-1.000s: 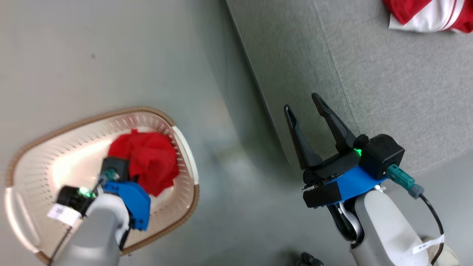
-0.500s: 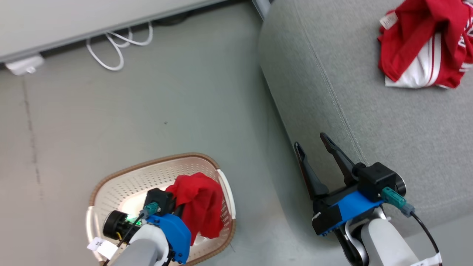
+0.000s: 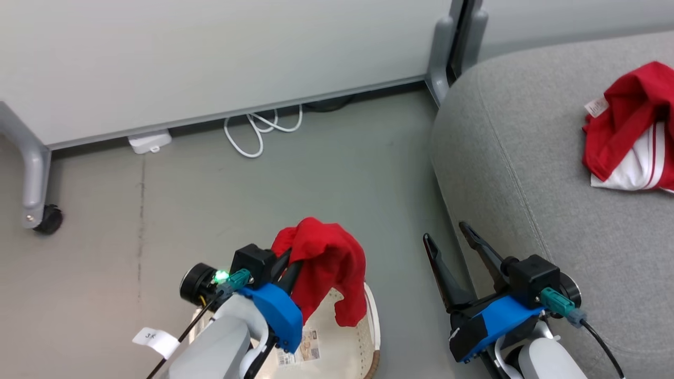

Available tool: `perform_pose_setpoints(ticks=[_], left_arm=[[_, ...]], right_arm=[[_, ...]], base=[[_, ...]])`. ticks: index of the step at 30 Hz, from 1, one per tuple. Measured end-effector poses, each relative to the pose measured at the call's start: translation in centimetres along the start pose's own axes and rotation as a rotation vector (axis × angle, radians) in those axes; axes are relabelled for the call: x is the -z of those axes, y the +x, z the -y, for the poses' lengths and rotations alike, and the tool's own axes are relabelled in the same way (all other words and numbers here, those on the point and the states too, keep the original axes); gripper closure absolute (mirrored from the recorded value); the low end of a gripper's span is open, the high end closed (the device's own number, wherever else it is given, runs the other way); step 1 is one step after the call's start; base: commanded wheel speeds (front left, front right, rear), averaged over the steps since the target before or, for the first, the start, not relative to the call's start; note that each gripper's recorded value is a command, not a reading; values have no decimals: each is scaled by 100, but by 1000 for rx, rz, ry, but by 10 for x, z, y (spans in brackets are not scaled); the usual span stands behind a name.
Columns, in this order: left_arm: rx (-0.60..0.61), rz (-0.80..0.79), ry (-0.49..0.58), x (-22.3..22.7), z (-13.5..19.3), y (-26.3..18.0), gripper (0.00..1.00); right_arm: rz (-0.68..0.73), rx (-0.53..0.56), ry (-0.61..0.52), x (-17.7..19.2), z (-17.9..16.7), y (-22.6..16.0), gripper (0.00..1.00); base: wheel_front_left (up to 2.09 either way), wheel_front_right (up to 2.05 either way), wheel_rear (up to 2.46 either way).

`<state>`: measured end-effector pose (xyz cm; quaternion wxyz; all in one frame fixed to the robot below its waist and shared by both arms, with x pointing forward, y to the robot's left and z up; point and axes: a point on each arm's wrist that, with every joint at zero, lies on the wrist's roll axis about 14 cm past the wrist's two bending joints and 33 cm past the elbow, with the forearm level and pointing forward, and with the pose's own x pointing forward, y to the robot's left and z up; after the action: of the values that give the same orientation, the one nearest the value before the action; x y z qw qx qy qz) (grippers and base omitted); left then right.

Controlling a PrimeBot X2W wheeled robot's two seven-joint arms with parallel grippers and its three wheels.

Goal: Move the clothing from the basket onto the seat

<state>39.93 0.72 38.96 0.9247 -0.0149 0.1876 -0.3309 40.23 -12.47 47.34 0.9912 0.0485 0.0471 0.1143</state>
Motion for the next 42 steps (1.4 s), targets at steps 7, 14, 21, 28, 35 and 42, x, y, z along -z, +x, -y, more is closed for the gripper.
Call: perform_pose_setpoints(ticks=[7, 14, 21, 28, 35, 42], left_arm=[[22, 146, 55, -56, 5, -5, 100], [55, 205, 89, -95, 13, -5, 100], [65, 217, 109, -128, 16, -3, 100], [84, 254, 129, -150, 24, -2, 100], [96, 252, 127, -149, 29, 1, 100], [111, 251, 123, -147, 34, 3, 100]], right_arm=[[20, -55, -6, -10, -20, 0, 0], [12, -81, -8, -10, -30, -1, 0], [14, -104, -11, -12, -38, -3, 0], [10, -112, -13, -13, -41, -5, 0], [-1, -114, -18, -10, -42, -4, 0], [-21, -131, -56, -7, -45, 5, 0]], base=[[0, 0, 0], [0, 0, 0], [0, 0, 0], [0, 0, 0], [0, 0, 0], [0, 0, 0]])
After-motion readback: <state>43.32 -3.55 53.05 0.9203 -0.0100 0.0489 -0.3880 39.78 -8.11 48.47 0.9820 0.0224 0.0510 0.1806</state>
